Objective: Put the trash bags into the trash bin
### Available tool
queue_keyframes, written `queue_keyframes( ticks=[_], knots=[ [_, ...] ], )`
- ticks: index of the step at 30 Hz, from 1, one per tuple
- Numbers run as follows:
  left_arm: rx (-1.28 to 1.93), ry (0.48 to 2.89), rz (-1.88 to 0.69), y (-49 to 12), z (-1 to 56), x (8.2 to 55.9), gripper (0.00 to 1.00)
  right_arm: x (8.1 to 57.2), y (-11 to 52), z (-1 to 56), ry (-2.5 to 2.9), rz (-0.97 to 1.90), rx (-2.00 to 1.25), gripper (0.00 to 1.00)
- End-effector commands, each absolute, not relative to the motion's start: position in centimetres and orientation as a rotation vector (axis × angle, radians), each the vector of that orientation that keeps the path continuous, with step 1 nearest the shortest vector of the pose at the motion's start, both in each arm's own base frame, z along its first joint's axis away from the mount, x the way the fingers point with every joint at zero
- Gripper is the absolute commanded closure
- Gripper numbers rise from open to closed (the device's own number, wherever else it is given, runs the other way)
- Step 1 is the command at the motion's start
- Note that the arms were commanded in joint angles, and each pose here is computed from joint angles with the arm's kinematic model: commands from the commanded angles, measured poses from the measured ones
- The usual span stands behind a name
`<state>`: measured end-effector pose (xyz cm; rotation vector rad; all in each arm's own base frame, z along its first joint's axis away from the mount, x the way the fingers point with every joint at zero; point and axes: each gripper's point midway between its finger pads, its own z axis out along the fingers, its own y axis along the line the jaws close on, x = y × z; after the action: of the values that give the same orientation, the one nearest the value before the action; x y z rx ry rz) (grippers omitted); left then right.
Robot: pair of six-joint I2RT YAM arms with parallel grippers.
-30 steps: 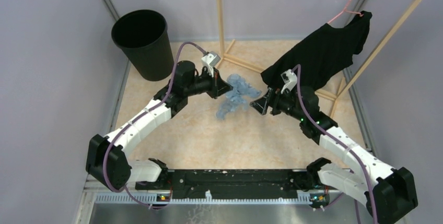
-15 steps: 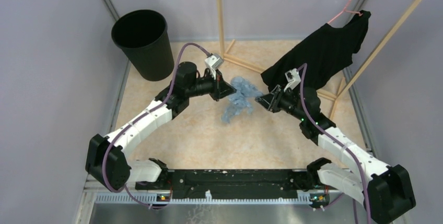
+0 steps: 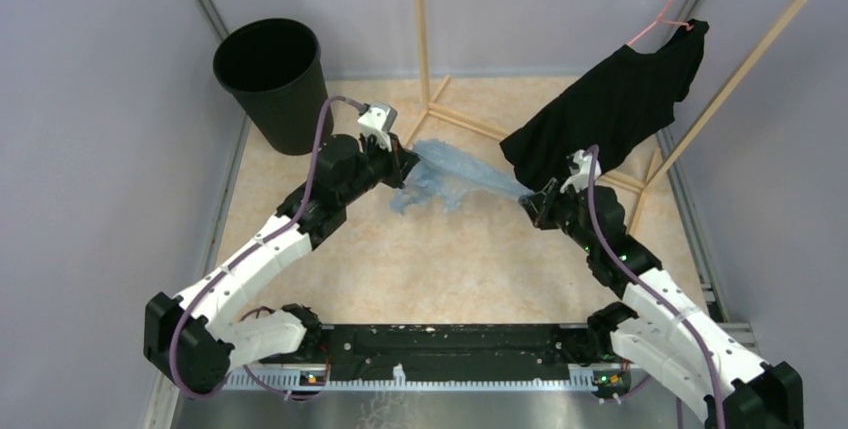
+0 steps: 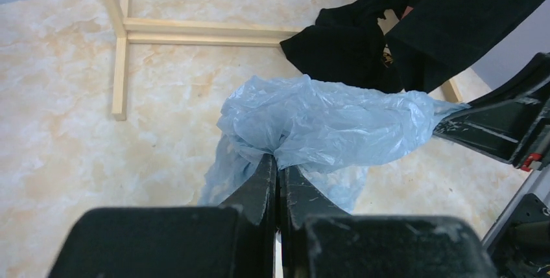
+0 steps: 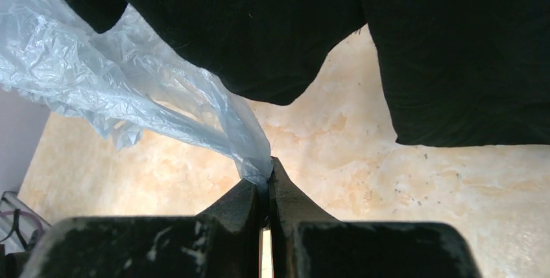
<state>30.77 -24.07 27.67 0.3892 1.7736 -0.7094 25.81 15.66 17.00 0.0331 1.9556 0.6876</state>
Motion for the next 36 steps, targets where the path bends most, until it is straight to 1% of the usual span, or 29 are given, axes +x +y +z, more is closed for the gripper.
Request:
queue_keyframes(
  ticks=[1,5,8,10,13,17,21,27,29,33,36],
  knots=[
    [0.337,1.674,-0.641,-22.8,29.9,32.0,1.0,25.9,13.8,17.4,1.97,0.541,-0.023,1.0],
    [0.511,1.703,-0.809,-26.3,28.9,30.7,1.0,25.9,14.6,19.9,1.931,0.552,-0.146,1.0],
    [0.612,1.745,-0.907,-28.2,28.1,29.9,1.0,26.4,13.3,20.9,1.933,0.446,-0.158,0.91],
    [0.617,1.76,-0.91,-28.4,27.9,30.0,1.0,26.9,12.2,20.1,1.979,0.369,-0.109,0.9],
    [0.462,1.781,-0.771,-26.2,27.9,31.9,1.0,27.2,10.0,18.2,2.065,0.239,0.021,0.98],
    [0.227,1.83,-0.541,-21.9,27.3,33.9,1.0,26.9,10.5,18.4,2.04,0.298,0.041,0.99],
    [0.087,1.853,-0.405,-19.3,27.1,34.9,1.0,27.0,10.7,19.2,2.009,0.315,0.041,0.91],
    [0.066,1.839,-0.405,-19.0,27.6,34.8,1.0,26.8,13.0,19.2,2.031,0.427,-0.062,0.77],
    [0.05,1.837,-0.395,-18.7,27.6,34.8,1.0,26.6,13.8,19.3,2.027,0.462,-0.099,0.7],
    [0.072,1.813,-0.438,-19.2,28.3,34.5,1.0,24.7,18.2,20.2,1.971,0.644,-0.292,0.54],
    [0.179,1.785,-0.509,-20.8,28.9,33.8,1.0,23.0,22.0,20.4,1.938,0.792,-0.405,0.46]
  ],
)
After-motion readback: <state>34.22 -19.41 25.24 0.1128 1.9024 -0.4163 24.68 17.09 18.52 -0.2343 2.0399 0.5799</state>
